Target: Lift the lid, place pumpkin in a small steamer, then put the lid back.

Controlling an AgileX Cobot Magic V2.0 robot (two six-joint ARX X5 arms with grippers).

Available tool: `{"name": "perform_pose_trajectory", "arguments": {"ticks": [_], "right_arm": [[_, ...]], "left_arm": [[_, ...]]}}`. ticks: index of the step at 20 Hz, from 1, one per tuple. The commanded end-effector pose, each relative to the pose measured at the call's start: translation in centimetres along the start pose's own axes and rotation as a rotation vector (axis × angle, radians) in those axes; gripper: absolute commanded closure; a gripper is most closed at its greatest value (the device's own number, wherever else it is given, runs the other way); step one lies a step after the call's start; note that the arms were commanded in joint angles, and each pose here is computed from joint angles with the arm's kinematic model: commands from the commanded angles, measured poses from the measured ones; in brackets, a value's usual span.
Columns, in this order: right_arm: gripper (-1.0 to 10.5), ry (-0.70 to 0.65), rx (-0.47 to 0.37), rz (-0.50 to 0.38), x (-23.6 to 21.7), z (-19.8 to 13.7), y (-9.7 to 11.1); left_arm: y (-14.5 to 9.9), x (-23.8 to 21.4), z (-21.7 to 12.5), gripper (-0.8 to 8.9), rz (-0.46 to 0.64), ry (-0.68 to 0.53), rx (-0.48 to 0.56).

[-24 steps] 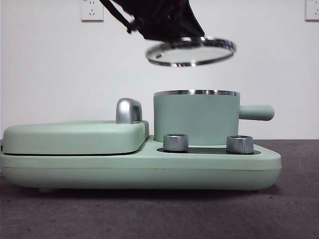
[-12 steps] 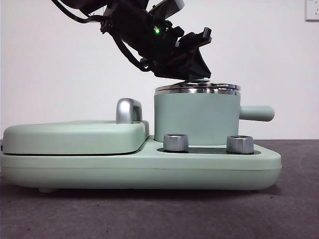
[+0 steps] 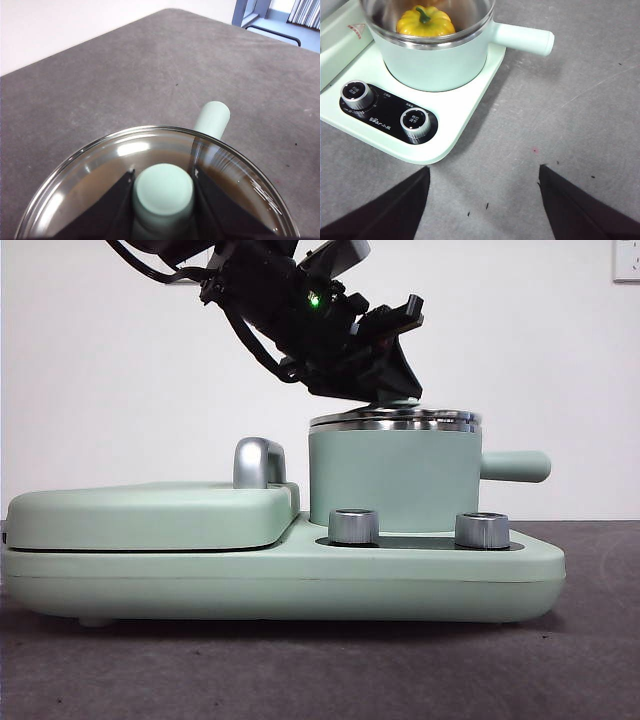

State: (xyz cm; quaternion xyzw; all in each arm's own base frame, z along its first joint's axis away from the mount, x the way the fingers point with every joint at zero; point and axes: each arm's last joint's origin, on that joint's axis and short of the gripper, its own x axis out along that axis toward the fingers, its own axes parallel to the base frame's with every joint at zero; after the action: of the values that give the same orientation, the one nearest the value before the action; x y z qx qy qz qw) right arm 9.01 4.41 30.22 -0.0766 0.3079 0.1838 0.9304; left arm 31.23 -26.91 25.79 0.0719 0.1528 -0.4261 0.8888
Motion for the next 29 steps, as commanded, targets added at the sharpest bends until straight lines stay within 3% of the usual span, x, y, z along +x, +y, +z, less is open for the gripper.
{"name": "perform_pose_trajectory", "arguments": {"ticks": [1, 5, 12, 20, 26, 29], "right_arm": [[6.1, -0.006, 0.006, 0.006, 0.0, 0.2, 0.1], [6.1, -0.005, 0.007, 0.006, 0.0, 0.2, 0.1], [6.1, -0.005, 0.007, 0.006, 0.0, 0.2, 0.1], [6.1, -0.005, 0.007, 0.006, 0.0, 0.2, 0.1], [6.1, -0.005, 0.007, 0.010, 0.0, 0.2, 0.1], [6.1, -0.002, 0.006, 0.034, 0.0, 0.2, 0.2]], "left_arm": [[-0.2, 0.7, -0.8, 8.04, -0.002, 0.055, -0.004], [-0.2, 0.7, -0.8, 8.02, -0.001, 0.054, -0.004], [-0.2, 0.6, 0.4, 5.25, 0.001, 0.005, 0.005], [-0.8, -3.7, 3.8, 5.23, 0.002, -0.017, -0.010], [-0.7, -11.0, 5.1, 5.25, 0.035, 0.158, -0.147], [-0.9, -14.6, 4.7, 5.37, 0.053, 0.154, -0.155]]}}
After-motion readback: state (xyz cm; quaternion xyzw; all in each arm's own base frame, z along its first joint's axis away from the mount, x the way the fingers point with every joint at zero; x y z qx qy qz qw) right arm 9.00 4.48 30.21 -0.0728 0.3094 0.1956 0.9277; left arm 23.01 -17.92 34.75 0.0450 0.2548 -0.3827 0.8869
